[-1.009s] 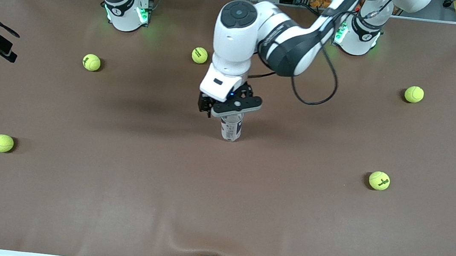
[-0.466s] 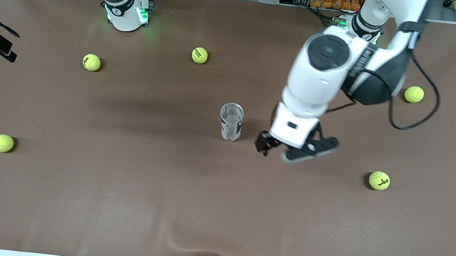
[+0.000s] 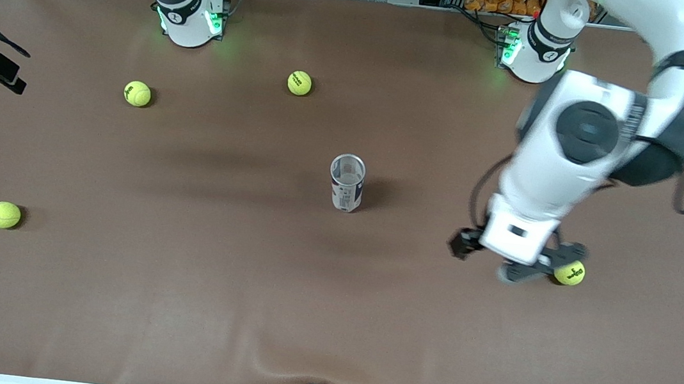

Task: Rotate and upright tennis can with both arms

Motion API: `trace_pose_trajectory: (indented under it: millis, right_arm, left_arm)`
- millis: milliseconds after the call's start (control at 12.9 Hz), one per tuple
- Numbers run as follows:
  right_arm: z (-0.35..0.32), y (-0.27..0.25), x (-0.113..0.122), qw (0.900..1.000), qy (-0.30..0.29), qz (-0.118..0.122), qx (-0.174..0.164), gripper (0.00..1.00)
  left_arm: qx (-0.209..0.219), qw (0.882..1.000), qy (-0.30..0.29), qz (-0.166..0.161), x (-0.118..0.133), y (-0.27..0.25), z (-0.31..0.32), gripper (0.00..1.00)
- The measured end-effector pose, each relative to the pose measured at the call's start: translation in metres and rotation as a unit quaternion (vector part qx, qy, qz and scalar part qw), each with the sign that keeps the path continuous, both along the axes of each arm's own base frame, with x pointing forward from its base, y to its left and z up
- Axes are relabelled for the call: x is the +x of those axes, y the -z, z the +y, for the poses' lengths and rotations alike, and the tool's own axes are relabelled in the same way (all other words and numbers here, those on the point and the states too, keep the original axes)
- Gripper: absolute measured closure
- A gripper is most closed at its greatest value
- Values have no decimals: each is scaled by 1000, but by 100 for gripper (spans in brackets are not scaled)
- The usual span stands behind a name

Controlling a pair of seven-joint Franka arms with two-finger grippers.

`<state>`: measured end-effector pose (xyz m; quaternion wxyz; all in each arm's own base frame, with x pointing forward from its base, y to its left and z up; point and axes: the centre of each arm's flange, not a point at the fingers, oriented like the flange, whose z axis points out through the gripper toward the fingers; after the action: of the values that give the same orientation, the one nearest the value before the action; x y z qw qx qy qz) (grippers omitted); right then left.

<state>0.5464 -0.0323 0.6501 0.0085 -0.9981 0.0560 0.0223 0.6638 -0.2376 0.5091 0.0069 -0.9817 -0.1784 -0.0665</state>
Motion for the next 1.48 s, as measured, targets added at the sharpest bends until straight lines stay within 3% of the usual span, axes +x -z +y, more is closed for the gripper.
trace_pose_trajectory:
  millis: [233,621,1475]
  right_arm:
    - [0,1,0,1000,1,1,0,0]
    - [3,-2,-1,1000,-2,-2,0,0]
    - [42,-13,-8,999,-39,-10,-1,0]
  left_arm:
    - [4,1000,0,-5,14,-18,70,0]
    - [13,1000,19,-3,17,-34,157,0]
    - [11,999,40,5,0,-53,168,0]
